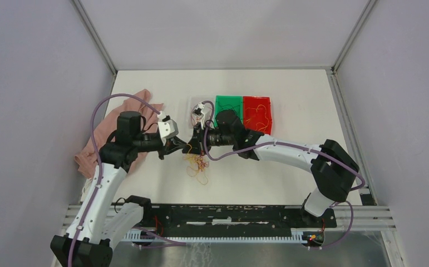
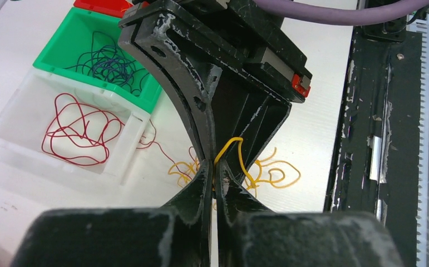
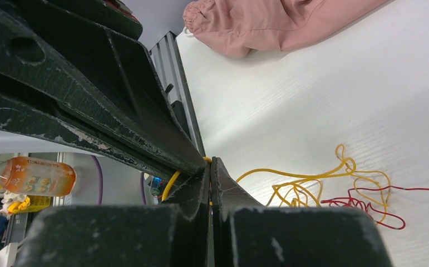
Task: Untangle the cables
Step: Untie the cable.
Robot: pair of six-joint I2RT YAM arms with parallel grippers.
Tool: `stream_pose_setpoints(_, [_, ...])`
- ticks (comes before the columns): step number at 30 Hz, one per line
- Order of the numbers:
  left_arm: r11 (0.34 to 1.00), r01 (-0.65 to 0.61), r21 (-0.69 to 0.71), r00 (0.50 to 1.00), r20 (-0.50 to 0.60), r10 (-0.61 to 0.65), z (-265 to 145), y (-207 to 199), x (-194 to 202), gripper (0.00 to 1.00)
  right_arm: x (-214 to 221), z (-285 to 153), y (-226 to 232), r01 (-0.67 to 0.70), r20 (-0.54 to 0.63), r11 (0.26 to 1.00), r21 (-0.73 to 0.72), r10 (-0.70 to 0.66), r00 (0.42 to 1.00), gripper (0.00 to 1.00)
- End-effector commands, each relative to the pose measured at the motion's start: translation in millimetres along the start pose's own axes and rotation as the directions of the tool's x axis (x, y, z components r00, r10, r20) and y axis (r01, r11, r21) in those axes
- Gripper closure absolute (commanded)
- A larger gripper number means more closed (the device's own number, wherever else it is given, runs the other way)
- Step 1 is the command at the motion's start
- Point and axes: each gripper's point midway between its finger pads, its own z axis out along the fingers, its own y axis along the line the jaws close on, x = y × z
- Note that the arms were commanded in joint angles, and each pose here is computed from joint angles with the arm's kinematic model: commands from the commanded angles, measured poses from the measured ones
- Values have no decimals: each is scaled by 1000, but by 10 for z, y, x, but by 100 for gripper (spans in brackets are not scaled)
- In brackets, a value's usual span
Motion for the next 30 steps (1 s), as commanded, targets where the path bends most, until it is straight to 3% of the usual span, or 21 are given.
stream_pose_setpoints(1, [999,-34,12,999,36,33,-34,-36,-141,97,-341,-55,297,60,88,995,-77,-53,995,97])
stream_pose_setpoints(6, [999,-39,3,997,66,38,-93,-36,-335,97,-304,-67,181,44,106,998,-49,-38,994,85])
stream_pose_setpoints(10, [1000,-11,8,994,107,10,-134,-62,-519,97,-325,-99,149,64,158,997,-52,-55,986,64])
stream_pose_setpoints(17, [999,39,26,983,176,-43,-185,-124,-753,97,-365,-97,131,121,238,990,-74,-100,966,40])
stream_pose_setpoints(23, [995,85,49,967,237,-95,-194,-126,-944,97,-495,4,119,149,309,985,-85,-116,944,35])
stream_pose_setpoints(30, [992,82,94,948,301,-107,-294,-171,-1307,97,-596,192,-33,99,387,991,-85,-59,920,38])
